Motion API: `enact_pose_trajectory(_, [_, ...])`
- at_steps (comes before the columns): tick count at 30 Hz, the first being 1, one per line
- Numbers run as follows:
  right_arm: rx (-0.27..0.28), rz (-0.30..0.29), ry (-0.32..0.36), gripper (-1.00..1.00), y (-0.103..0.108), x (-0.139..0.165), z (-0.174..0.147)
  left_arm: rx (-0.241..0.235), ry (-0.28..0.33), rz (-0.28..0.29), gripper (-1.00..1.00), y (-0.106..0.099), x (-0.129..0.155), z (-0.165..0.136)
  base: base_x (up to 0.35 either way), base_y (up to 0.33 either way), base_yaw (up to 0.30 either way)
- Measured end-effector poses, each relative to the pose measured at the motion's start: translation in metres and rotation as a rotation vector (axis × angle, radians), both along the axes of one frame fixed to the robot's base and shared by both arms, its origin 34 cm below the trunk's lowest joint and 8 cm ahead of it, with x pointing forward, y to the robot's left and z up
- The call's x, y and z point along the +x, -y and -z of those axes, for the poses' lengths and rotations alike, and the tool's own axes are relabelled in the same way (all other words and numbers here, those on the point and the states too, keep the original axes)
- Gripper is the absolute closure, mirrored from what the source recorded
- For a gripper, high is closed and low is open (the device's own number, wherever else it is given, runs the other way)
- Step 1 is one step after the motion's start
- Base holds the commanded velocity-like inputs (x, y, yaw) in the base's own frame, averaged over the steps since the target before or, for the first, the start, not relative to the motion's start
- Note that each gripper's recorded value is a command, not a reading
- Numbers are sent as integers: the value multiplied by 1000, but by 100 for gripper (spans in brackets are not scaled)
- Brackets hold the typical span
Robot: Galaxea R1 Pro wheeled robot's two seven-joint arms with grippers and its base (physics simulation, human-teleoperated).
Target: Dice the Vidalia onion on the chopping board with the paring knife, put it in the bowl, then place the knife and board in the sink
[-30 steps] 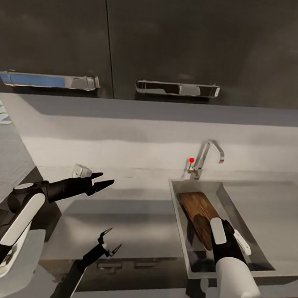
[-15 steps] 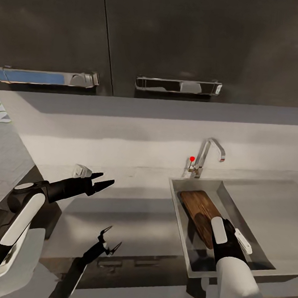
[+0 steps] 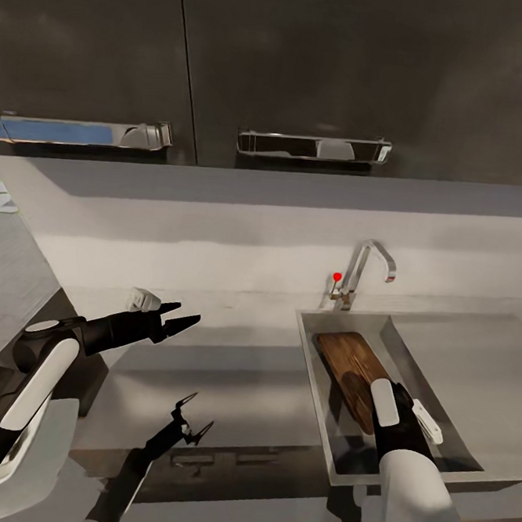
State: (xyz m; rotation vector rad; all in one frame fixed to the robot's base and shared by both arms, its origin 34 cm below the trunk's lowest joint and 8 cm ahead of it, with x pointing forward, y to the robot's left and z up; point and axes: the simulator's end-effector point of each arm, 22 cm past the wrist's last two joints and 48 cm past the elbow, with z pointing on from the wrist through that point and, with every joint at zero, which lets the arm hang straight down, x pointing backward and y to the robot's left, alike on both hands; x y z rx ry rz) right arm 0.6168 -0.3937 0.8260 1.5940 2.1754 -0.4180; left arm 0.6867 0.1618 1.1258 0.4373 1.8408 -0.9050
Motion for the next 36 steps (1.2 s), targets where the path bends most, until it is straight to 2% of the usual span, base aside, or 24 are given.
enact_pose_trajectory(15, [8,29,10,100,5,-2,0,0,-1,0,-100,0,0,1,0,0,0])
enact_pose_trajectory(36, [-1,36,12,100,9,-2,1,-1,-15,2,-100,1,1,8,0,0,0])
